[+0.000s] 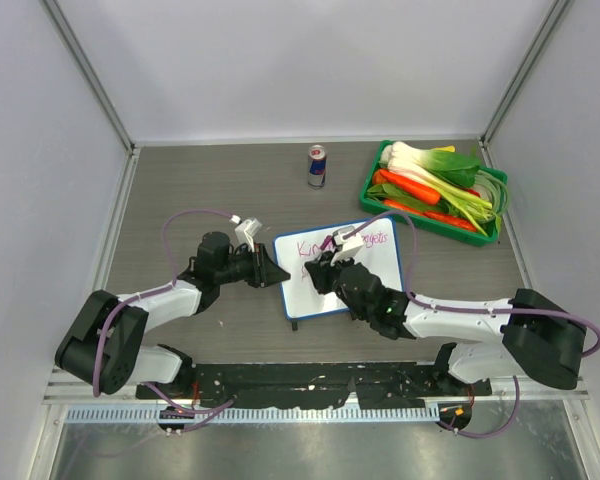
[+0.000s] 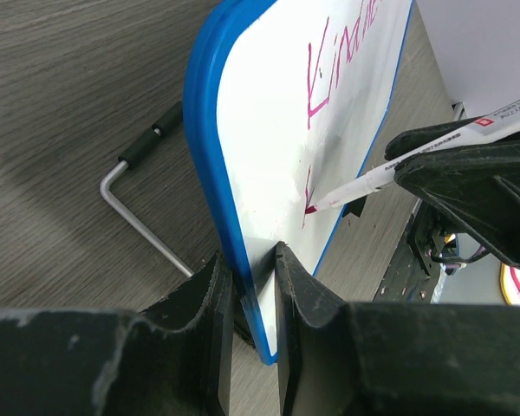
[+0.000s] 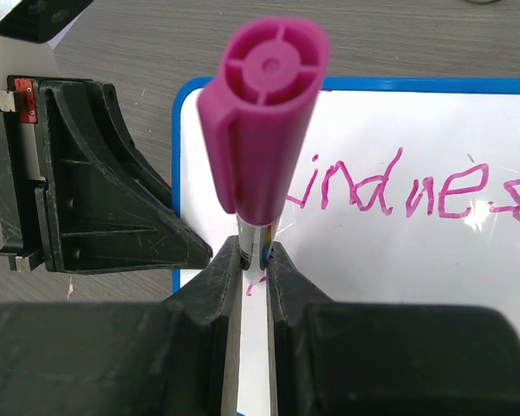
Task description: Write a sentence on the whiteboard
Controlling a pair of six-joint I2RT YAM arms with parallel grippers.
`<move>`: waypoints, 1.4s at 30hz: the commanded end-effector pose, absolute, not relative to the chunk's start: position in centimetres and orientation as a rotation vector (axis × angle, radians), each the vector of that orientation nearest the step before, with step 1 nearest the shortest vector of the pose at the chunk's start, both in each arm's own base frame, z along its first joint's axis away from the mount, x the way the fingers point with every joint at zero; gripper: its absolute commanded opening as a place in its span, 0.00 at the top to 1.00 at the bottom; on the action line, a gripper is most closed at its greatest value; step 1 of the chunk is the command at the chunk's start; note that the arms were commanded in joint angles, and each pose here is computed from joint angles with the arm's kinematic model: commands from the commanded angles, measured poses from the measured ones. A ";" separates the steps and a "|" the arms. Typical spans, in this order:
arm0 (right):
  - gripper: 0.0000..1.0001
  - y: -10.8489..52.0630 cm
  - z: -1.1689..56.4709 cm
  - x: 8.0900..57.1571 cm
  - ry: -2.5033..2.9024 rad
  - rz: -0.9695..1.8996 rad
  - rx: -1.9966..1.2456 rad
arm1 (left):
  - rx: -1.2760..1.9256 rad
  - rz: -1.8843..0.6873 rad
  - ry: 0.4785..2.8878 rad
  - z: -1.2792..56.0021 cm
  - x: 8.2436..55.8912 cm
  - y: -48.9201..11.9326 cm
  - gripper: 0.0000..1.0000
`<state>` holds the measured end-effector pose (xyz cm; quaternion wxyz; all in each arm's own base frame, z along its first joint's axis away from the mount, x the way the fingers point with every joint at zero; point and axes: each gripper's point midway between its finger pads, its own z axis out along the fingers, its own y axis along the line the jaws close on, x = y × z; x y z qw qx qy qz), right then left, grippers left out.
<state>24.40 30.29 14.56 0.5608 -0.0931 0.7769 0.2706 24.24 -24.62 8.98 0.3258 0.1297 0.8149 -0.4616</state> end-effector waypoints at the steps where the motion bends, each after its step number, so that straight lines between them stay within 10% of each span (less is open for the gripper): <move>1: 0.99 31.0 16.0 24.8 1.799 0.667 -0.181 | 0.338 -1.087 2.245 5.7 24.0 -23.4 1.00; 42: 0.99 28.7 16.8 24.3 1.789 0.629 -0.155 | 0.337 -1.086 2.248 5.7 24.1 -23.5 1.00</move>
